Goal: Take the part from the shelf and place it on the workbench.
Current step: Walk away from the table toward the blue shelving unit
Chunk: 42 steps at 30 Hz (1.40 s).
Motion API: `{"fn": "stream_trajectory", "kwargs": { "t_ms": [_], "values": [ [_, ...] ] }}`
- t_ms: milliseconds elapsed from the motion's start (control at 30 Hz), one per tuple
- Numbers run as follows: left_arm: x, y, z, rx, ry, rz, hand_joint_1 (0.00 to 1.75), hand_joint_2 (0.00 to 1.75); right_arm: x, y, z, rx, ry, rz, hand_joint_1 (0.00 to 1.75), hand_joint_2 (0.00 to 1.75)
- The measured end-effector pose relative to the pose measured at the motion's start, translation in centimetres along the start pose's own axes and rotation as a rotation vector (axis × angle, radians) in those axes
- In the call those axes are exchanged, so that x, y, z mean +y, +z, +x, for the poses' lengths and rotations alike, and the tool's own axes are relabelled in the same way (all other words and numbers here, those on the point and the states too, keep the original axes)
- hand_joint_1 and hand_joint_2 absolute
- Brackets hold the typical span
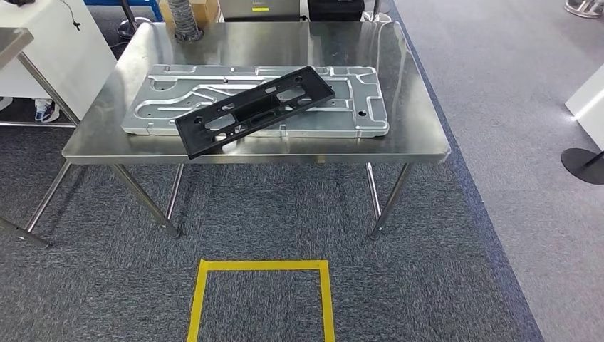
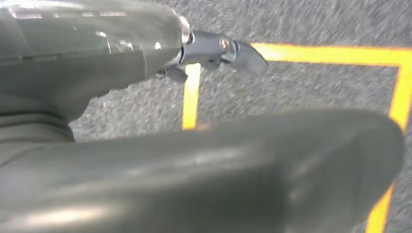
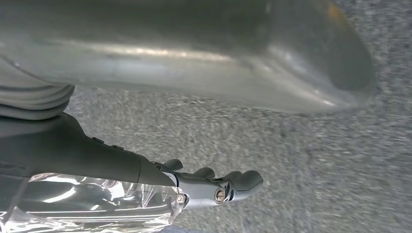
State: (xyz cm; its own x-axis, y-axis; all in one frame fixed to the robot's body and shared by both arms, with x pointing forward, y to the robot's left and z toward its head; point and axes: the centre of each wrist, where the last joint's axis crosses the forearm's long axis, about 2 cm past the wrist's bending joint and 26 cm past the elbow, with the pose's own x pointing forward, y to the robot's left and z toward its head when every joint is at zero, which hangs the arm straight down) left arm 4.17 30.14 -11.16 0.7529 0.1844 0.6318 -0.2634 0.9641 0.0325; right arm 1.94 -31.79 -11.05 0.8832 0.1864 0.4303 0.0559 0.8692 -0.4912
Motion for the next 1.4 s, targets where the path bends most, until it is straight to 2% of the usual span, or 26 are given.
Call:
{"fn": "stream_trajectory", "kwargs": {
  "t_ms": [533, 967, 1100, 1167, 1300, 1400],
  "values": [
    [0.1, 0.2, -0.3, 0.006, -0.006, -0.001, 0.00, 0.00, 0.5, -0.1, 0.7, -0.001, 0.025, 0.061, 0.00, 0.00],
    [-0.3, -0.2, 0.3, 0.003, -0.012, -0.007, 0.00, 0.00, 0.8, 0.0, 0.6, 0.076, 0.013, 0.110, 0.00, 0.00],
    [-0.3, -0.1, 0.3, 0.028, -0.017, 0.012, 0.00, 0.00, 0.8, 0.0, 0.6, 0.087, 0.011, 0.117, 0.00, 1.75],
    [-0.3, -0.2, 0.3, 0.051, -0.017, 0.020, 0.00, 0.00, 0.8, -0.1, 0.7, 0.101, 0.009, 0.122, 0.00, 1.75],
    [-0.4, -0.2, 0.4, 0.100, -0.011, 0.031, 0.00, 1.75, 0.7, -0.2, 1.0, 0.146, -0.003, 0.134, 0.00, 1.75],
    [-0.4, -0.2, 0.4, 0.118, -0.010, 0.031, 0.00, 1.75, 0.7, -0.2, 1.0, 0.187, -0.025, 0.143, 0.00, 1.75]
  ]
}}
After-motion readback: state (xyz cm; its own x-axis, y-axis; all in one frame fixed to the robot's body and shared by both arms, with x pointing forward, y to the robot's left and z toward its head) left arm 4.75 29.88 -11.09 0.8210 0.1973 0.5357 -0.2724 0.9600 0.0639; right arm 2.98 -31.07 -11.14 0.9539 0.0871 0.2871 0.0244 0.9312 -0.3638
